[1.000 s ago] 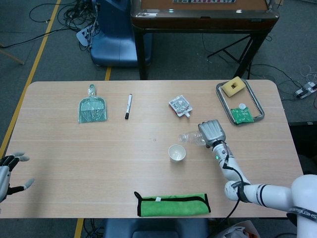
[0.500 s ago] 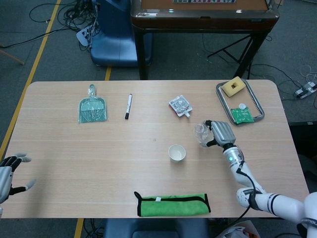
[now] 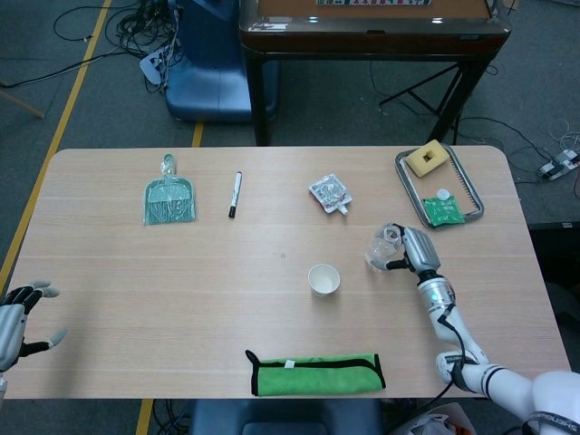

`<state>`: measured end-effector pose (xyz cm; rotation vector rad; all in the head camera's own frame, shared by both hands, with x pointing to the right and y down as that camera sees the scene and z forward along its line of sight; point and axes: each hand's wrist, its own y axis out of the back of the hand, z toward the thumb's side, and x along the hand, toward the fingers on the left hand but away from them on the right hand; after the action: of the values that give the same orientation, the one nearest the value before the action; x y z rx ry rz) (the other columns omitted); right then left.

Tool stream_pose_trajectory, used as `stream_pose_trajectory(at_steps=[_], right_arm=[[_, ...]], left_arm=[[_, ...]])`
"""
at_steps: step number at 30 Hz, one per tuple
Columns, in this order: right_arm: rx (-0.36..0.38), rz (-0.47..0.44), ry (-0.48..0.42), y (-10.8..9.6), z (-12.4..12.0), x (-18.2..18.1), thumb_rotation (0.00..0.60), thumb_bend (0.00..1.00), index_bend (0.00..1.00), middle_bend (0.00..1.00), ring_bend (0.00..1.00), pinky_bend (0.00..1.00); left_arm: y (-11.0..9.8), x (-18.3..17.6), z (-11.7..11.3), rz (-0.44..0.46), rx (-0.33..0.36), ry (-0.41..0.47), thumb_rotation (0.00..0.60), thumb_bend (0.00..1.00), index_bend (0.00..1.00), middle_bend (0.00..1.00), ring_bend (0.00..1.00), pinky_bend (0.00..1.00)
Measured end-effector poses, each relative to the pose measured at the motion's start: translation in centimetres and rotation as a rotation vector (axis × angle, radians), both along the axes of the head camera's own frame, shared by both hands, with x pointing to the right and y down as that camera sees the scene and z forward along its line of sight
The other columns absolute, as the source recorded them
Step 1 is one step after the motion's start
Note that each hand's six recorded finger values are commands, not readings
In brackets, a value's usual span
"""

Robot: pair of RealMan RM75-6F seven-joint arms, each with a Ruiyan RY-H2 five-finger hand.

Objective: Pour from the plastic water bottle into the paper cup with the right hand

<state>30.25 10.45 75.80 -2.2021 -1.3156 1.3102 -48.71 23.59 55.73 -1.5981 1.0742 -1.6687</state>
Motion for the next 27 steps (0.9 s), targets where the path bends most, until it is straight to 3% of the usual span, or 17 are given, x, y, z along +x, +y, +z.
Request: stream_pose_trajectory(at_steps=[7, 13, 27], right_arm=[[-0.008, 0.014, -0.023, 0.5, 0.9, 0.3, 0.600, 0.11, 0.62, 0.56, 0.45, 0.49], [-0.020, 0.014, -0.034, 0.8, 1.3, 0.5, 0.600, 0.03, 0.61, 0.49, 0.37, 0.49], [-0.062, -0.005, -0.036, 1.3, 1.7, 1.4, 0.600, 0.00, 0.14, 0.20, 0.16, 0.42]], left_arm=[[0.1, 0.1, 0.1, 0.002, -0.007, -0.002, 0.600, 0.15, 0.34, 0.23, 0.23, 0.47], [0.1, 0.1, 0.1, 0.002, -0.008, -0.004, 0.600, 0.15, 0.34, 0.23, 0.23, 0.47], [0.2, 0.1, 0.2, 0.003, -0.013, -0.007, 0.600, 0.15, 0.34, 0.23, 0.23, 0.47]])
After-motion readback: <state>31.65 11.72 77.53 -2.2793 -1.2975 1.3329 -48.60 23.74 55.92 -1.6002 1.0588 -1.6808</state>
